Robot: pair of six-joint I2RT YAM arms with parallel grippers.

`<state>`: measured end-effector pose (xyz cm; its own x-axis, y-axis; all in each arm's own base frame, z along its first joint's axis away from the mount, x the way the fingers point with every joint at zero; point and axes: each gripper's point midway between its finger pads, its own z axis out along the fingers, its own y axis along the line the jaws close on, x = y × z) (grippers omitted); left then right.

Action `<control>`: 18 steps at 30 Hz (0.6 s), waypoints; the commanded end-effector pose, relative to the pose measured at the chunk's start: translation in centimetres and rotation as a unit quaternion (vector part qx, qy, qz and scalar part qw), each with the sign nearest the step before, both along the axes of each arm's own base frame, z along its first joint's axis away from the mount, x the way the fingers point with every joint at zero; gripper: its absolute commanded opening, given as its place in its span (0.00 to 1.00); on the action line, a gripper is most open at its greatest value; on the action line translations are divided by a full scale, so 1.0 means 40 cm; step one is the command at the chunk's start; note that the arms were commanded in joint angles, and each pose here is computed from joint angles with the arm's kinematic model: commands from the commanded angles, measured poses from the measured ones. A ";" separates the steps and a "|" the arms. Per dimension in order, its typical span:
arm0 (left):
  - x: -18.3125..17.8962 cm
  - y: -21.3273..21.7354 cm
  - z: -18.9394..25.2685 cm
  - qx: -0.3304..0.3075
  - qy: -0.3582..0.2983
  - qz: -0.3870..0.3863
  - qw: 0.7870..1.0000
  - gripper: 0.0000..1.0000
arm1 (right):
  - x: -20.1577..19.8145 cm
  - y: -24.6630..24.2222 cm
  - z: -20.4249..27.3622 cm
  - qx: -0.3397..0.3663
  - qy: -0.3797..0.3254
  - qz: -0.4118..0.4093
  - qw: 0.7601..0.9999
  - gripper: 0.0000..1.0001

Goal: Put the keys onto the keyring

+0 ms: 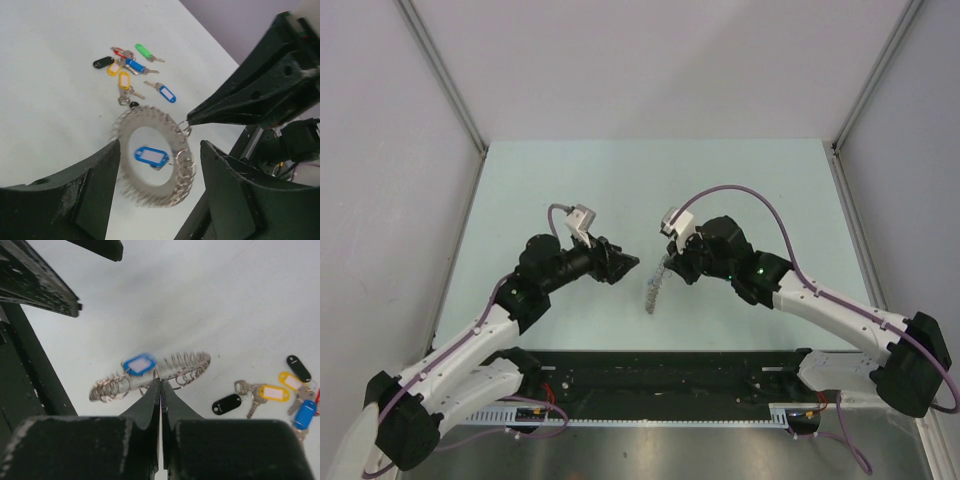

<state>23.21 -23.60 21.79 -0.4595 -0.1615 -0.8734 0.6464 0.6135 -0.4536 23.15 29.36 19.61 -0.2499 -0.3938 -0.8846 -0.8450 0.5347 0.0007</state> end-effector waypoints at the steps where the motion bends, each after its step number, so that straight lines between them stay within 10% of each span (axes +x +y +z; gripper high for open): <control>1: -0.023 -0.043 0.120 -0.022 -0.092 -0.080 0.992 0.70 | 0.000 0.030 0.136 0.139 -0.051 0.031 0.988 0.00; 13: -0.045 -0.102 0.130 -0.027 -0.142 -0.175 0.974 0.64 | -0.029 -0.004 0.202 0.233 -0.075 0.074 0.967 0.00; 18: -0.057 -0.133 0.120 -0.034 -0.143 -0.226 0.963 0.44 | -0.041 -0.002 0.215 0.241 -0.078 0.088 0.963 0.00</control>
